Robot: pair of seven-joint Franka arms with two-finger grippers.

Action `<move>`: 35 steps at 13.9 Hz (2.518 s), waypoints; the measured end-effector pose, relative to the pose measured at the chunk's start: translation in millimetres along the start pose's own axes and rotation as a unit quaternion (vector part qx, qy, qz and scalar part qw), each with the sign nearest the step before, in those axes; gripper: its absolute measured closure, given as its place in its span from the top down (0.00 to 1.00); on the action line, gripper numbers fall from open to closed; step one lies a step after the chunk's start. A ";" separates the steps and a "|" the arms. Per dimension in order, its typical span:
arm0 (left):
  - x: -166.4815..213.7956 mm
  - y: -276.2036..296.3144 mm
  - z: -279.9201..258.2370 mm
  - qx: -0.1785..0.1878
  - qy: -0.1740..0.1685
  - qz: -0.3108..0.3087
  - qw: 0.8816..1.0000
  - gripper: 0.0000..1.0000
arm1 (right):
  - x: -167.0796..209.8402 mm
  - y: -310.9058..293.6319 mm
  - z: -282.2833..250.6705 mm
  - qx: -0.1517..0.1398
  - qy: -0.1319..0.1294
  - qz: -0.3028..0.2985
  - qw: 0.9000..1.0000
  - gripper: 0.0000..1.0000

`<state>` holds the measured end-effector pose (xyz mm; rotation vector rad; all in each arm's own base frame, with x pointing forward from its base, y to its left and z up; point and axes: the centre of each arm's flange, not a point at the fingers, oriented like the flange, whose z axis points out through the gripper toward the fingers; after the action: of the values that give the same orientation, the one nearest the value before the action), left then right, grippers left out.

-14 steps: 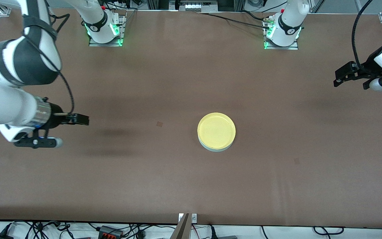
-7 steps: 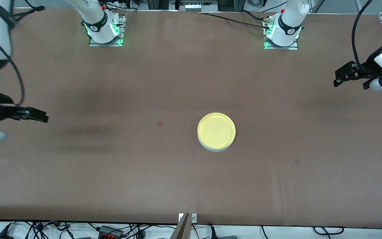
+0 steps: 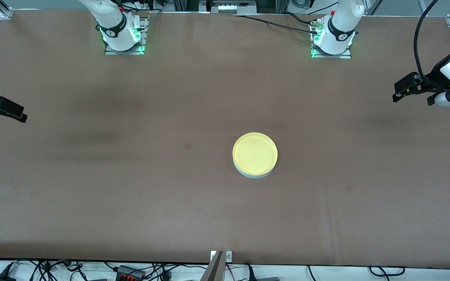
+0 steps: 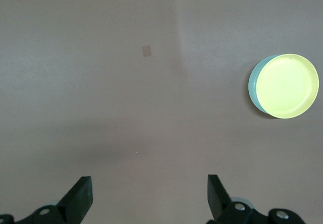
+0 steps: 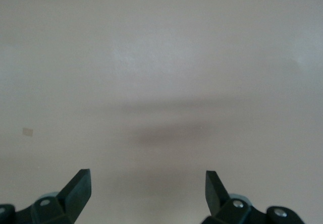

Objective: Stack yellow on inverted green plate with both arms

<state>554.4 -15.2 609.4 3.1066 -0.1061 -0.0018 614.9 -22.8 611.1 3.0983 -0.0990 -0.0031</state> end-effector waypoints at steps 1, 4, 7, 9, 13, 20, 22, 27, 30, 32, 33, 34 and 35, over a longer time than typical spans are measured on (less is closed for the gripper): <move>0.0 0.0 0.0 0.000 0.000 0.000 1.000 1.00 | -0.7 1.7 2.2 0.000 -0.003 0.000 1.000 1.00; 0.0 0.1 0.0 0.000 0.000 0.000 1.000 1.00 | -5.0 2.6 15.4 -0.001 -0.003 -0.004 1.000 1.00; 0.1 0.1 0.1 0.000 0.000 0.000 1.000 1.00 | -25.0 2.6 31.3 -0.001 0.001 -0.007 1.000 1.00; 0.1 0.1 0.2 0.000 0.000 0.000 1.000 1.00 | -40.6 2.7 27.0 -0.001 0.001 -0.012 1.000 1.00; 0.3 0.1 0.6 0.000 -0.001 0.000 1.000 1.00 | -57.2 3.5 14.6 -0.001 0.006 -0.025 1.000 1.00; 0.3 0.7 0.5 0.000 0.000 0.001 1.000 1.00 | -66.0 8.0 29.4 -0.001 -0.012 -0.024 1.000 1.00; 0.4 1.3 0.4 0.000 0.000 0.001 1.000 1.00 | -74.1 8.6 29.8 -0.001 -0.014 -0.023 1.000 1.00; 0.5 1.3 0.6 0.000 -0.001 0.001 1.000 1.00 | -81.1 9.2 23.7 -0.001 -0.009 -0.023 1.000 1.00; 0.4 0.4 0.6 0.000 -0.001 0.000 1.000 1.00 | -81.0 9.0 24.7 -0.001 -0.009 -0.023 1.000 1.00; 0.4 0.2 0.6 0.000 -0.001 0.000 1.000 1.00 | -80.8 8.3 24.5 -0.001 -0.008 -0.024 1.000 1.00; 0.4 0.2 0.6 0.000 -0.001 0.000 1.000 1.00 | -80.7 7.9 24.5 -0.001 -0.008 -0.024 1.000 1.00; 0.4 0.2 0.6 0.000 -0.001 0.000 1.000 1.00 | -80.7 7.4 24.4 -0.001 -0.007 -0.025 1.000 1.00; 0.4 0.1 0.6 0.000 -0.001 0.000 1.000 1.00 | -80.6 7.0 24.3 -0.001 -0.007 -0.025 1.000 1.00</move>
<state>554.8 -15.3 608.9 3.1066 -0.1049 -0.0035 533.8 -25.7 587.1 3.0986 -0.0221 -0.0271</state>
